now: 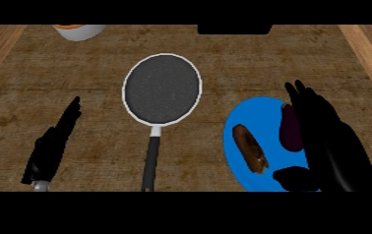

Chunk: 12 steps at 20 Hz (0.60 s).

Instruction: Pick the sweet potato from the plate and place it in the pan

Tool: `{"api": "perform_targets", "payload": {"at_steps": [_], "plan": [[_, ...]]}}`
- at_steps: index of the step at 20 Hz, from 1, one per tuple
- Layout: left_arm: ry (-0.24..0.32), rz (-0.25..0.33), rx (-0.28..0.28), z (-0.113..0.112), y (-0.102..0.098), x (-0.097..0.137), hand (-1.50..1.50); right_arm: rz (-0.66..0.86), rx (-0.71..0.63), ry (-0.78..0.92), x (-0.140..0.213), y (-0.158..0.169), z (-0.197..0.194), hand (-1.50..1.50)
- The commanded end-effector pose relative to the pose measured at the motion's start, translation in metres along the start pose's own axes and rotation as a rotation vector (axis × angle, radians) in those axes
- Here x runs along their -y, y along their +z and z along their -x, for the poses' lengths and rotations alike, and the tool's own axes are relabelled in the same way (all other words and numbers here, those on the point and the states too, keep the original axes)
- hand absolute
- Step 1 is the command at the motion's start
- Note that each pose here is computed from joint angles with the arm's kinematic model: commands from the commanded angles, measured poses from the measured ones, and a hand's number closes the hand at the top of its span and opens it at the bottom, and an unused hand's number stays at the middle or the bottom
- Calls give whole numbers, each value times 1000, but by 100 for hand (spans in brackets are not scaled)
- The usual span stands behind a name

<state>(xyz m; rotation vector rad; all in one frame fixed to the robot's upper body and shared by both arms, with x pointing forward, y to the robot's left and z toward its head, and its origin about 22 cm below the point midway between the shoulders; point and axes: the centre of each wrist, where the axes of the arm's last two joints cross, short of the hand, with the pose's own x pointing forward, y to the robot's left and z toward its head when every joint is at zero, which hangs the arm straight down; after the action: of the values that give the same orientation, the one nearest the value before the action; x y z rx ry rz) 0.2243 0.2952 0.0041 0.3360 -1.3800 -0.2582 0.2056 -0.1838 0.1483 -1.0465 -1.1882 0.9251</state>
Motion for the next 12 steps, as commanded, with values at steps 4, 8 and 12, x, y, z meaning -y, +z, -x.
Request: {"api": "perform_targets", "payload": {"at_steps": [4, 8, 12], "plan": [[-18, 23, 3, -6, -4, 19, 0, -141, -59, 152, 3, -7, -57, -150], [-4, 1, -2, -7, 0, 16, 0, -194, -131, 147, -16, -7, -77, -150], [-17, 17, 32, -14, -6, -7, 0, -267, -181, 218, -40, -34, -86, -150]]}}
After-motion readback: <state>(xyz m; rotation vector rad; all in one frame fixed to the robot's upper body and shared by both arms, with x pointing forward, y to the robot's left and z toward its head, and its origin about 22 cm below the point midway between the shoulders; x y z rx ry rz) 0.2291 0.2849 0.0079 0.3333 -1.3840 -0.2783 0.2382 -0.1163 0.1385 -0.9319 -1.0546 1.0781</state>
